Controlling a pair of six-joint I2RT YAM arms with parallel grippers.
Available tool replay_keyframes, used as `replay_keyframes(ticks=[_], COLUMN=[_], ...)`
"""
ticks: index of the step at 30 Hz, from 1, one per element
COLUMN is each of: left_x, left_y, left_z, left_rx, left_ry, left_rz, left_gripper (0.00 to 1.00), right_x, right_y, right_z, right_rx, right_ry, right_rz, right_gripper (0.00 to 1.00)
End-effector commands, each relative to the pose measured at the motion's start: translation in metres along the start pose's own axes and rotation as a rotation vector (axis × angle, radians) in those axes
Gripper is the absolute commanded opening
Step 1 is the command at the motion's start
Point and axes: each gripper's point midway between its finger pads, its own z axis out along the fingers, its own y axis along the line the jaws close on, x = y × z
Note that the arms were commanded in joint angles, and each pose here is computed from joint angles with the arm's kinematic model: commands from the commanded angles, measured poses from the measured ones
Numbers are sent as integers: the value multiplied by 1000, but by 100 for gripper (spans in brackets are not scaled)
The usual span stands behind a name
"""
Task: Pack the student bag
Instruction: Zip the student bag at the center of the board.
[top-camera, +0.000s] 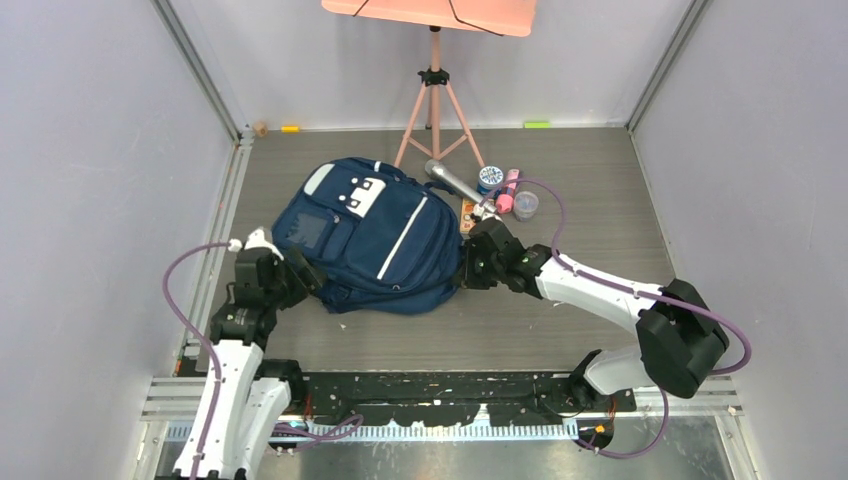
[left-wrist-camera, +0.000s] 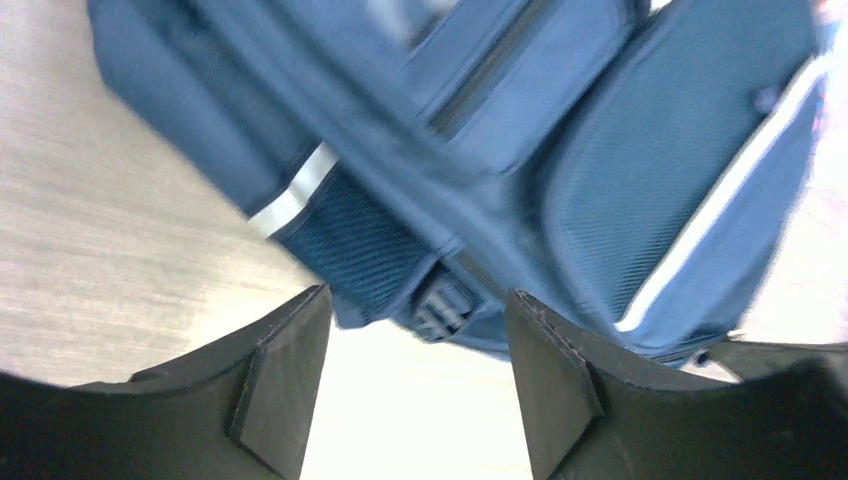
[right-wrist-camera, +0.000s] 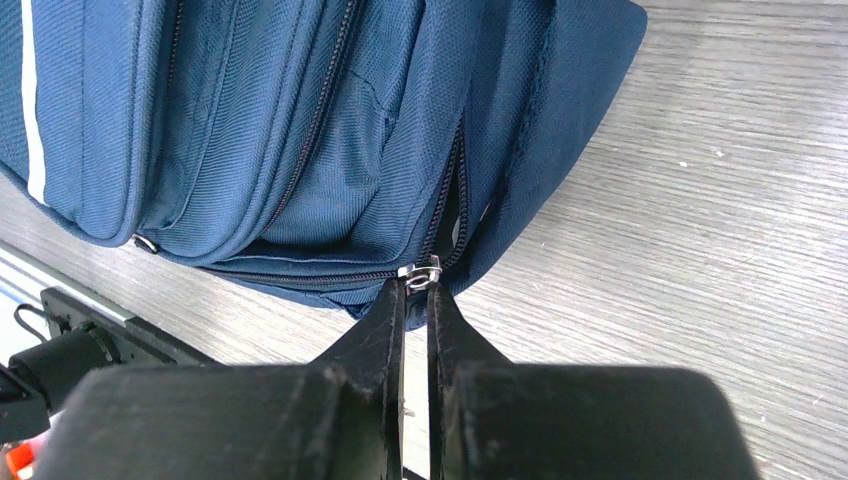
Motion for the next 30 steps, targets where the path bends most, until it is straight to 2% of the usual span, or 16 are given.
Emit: replay_keyframes(ticks=[1,4,7,10,15,18,24,30], left_x=[-47,-53,-41,-20,12,38,75,101], left_y=[-31,-48,-73,-102,-156,-191,-238,-253], left_z=[-31,-39,-33,-25,-18,-13,-9,9], left_rx=[90,146,237,300,374,491,697,684], left_ry=[-148,-162,-104,-52,-47,-37,-2,18], left_rz=[162,247,335,475,739,814,928,1062], left_gripper=[68,68,68,68,68,68,56,53], right_x=[2,3,5,3,1,-1,0,1], right_y=[6,9,12,15,10,7,3,-3], right_z=[0,3,5,4,2,1,-4,-5], right_rx=[-63,-83,-101,-115,-102,-94,-93,-79], right_ry=[23,24,34,28,10,1,-15,-23], right_rz=[-38,-20,-3,11,43,60,81,95], right_gripper=[0,0,0,0,0,1,1,0])
